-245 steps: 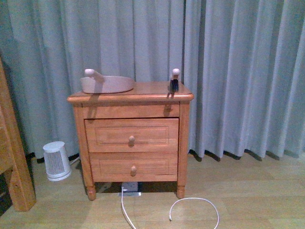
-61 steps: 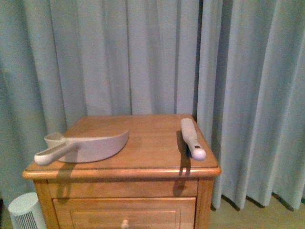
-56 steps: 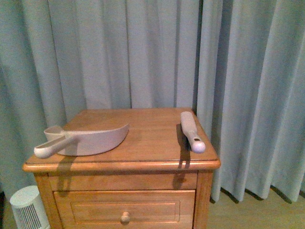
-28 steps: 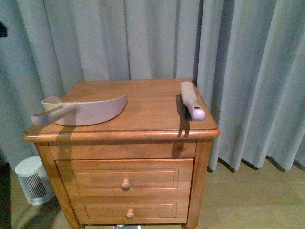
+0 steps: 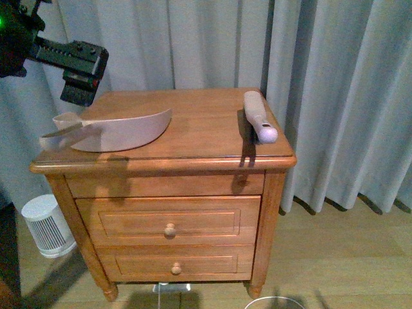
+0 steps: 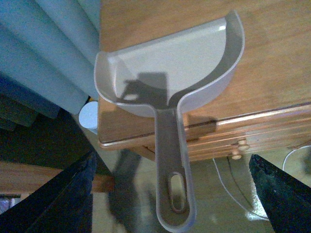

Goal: Clean up trash

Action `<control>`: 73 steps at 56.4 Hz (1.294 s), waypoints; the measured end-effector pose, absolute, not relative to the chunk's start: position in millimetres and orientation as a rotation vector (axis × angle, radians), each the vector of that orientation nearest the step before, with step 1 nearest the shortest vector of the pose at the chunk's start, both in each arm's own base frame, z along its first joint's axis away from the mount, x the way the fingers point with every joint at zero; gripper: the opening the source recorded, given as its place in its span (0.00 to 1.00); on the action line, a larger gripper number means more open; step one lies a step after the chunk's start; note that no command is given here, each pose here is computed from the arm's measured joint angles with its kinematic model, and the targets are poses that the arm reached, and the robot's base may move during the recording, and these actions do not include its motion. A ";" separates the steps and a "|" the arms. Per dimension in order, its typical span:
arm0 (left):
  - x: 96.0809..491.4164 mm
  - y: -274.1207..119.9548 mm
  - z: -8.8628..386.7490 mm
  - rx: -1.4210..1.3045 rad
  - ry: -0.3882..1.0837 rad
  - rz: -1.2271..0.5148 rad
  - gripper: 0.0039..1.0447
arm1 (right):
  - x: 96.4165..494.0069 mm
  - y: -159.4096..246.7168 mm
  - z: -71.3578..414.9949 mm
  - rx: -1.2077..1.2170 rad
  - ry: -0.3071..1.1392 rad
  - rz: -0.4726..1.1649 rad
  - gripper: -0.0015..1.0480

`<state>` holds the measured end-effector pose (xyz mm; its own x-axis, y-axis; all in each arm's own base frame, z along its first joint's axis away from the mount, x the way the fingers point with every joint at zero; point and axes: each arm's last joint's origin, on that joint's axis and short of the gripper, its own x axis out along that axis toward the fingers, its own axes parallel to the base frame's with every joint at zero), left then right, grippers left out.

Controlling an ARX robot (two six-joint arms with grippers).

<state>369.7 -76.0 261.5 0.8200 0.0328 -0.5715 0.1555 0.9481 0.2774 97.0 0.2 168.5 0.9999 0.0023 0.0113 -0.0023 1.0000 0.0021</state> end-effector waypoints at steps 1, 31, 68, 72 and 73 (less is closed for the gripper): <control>370.6 -75.8 260.3 0.324 0.612 -0.068 0.93 | 97.0 0.2 168.5 0.002 -0.011 0.002 0.93; 405.5 -74.6 217.5 0.302 0.691 -0.100 0.93 | 97.0 0.2 168.5 0.002 -0.011 0.002 0.93; 420.0 -53.0 192.1 0.292 0.740 -0.060 0.93 | 97.0 0.2 168.5 0.002 -0.011 0.002 0.93; 419.9 -53.3 192.1 0.294 0.740 -0.061 0.85 | 97.0 0.2 168.5 0.002 -0.011 0.002 0.93; 420.0 -53.3 192.1 0.294 0.739 -0.061 0.80 | 97.0 0.2 168.5 0.002 -0.011 0.002 0.93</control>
